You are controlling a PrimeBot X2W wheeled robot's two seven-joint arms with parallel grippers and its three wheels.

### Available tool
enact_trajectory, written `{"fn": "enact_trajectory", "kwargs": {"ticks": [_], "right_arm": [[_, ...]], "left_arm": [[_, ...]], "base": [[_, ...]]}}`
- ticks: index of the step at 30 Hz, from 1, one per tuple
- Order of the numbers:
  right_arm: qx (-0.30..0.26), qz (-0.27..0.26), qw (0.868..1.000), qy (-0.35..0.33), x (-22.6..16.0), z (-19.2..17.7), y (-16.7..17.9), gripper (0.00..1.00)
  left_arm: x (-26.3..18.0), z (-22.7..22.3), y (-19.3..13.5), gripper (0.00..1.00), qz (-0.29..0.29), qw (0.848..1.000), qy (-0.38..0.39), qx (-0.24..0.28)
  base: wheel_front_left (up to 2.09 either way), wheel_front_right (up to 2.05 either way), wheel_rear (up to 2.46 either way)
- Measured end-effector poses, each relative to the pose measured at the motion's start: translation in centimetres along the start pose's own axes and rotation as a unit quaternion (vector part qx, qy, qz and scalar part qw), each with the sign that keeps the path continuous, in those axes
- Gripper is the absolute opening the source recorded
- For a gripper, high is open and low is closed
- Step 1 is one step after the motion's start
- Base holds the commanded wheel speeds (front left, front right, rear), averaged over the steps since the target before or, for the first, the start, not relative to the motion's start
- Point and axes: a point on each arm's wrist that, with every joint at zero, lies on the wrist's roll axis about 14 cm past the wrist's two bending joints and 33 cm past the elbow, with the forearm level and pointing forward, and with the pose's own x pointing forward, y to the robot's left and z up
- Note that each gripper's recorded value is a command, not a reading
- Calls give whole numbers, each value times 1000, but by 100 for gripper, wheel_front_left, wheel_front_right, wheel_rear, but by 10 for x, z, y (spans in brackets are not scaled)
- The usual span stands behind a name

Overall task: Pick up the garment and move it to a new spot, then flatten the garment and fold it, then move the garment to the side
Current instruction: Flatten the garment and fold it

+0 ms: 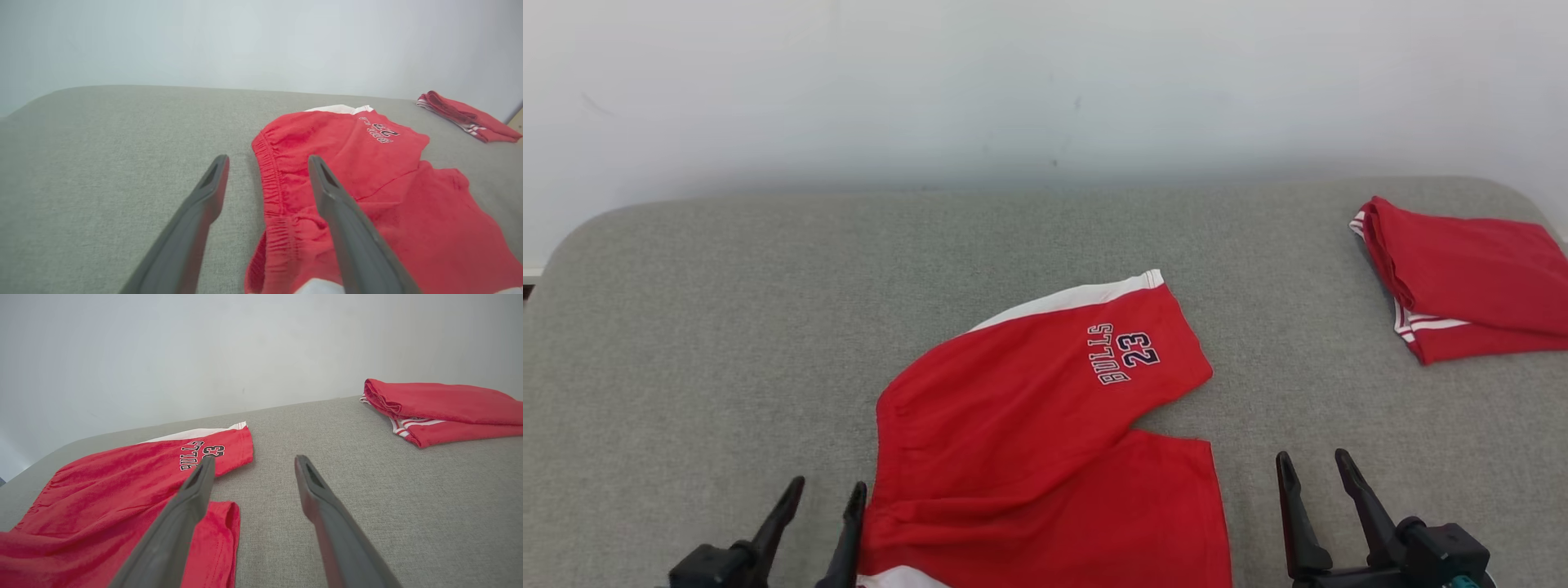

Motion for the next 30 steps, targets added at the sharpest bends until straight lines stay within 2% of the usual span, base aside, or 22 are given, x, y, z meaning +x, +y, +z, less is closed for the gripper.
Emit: {"fn": "enact_trajectory", "kwargs": {"ticks": [6,13,22,30], "right_arm": [[-3,9,1000,-15,-1,10,6,100],[-8,-4,1000,-24,-9,16,-3,100],[-16,-25,999,-18,-26,13,-19,100],[-16,-22,1000,-11,-30,8,-17,100]], "left_arm": [[-12,35,18,100,47,997,-60,18],[-18,55,36,100,89,991,-95,38],[-26,52,43,100,103,989,-95,41],[-30,38,42,100,97,992,-75,40]], "base": [[0,0,0],[0,0,0],[0,0,0],[0,0,0]]}}
